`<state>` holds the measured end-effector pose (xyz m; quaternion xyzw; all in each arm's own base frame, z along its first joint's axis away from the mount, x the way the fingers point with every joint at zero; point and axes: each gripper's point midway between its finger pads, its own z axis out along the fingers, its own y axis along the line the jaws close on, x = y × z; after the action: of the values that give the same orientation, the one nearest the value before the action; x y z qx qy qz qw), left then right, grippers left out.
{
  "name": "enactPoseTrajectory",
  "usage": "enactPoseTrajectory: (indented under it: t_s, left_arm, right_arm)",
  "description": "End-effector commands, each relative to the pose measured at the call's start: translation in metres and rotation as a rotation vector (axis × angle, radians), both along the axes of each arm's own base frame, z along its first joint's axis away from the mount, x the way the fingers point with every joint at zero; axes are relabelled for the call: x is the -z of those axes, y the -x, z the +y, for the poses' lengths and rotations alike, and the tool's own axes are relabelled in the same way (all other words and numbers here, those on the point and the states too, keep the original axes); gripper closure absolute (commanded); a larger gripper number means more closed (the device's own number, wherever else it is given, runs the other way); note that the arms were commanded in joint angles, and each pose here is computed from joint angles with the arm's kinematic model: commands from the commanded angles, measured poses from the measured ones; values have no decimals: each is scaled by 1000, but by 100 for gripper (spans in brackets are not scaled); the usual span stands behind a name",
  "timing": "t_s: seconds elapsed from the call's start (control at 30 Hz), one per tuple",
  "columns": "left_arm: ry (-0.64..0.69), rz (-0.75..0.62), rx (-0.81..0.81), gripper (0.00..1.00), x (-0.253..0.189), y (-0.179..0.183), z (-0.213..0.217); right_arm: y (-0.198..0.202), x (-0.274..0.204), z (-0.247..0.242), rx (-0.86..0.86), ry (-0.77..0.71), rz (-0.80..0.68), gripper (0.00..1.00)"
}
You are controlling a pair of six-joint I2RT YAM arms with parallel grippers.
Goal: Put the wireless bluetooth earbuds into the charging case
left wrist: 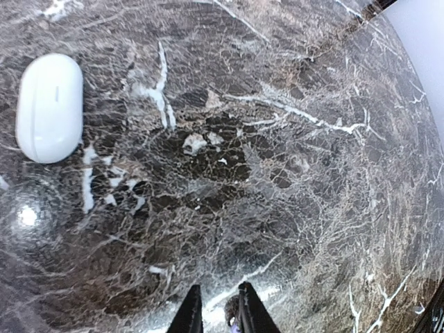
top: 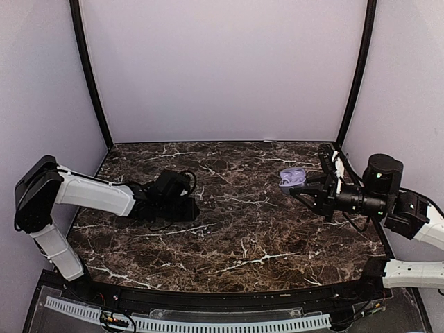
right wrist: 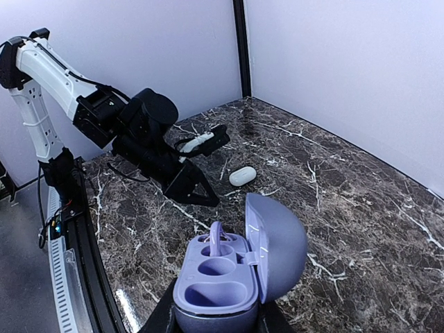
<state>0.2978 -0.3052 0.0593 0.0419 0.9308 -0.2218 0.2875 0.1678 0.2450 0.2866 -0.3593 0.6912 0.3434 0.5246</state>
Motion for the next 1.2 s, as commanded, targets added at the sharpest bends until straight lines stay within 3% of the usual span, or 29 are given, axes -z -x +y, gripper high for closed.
enactPoseTrajectory:
  t_s: [0.0,0.3,0.73,1.17]
  left_arm:
    - [29,33,-78,78,-15,18,8]
    - [-106,233,-180,76,29,58,7]
    - [-145,232,-207,78,43,52,-3]
    - [-465,254,-159,88,71,47,9]
  right_arm:
    - [-3,-15,-2,14,-25,-36,100]
    - [-2,-16,-4,18,-31,-37,100]
    - [-1,-16,-8,28,-29,-42,100]
    - [2,-20,-13,34,-35,-58,100]
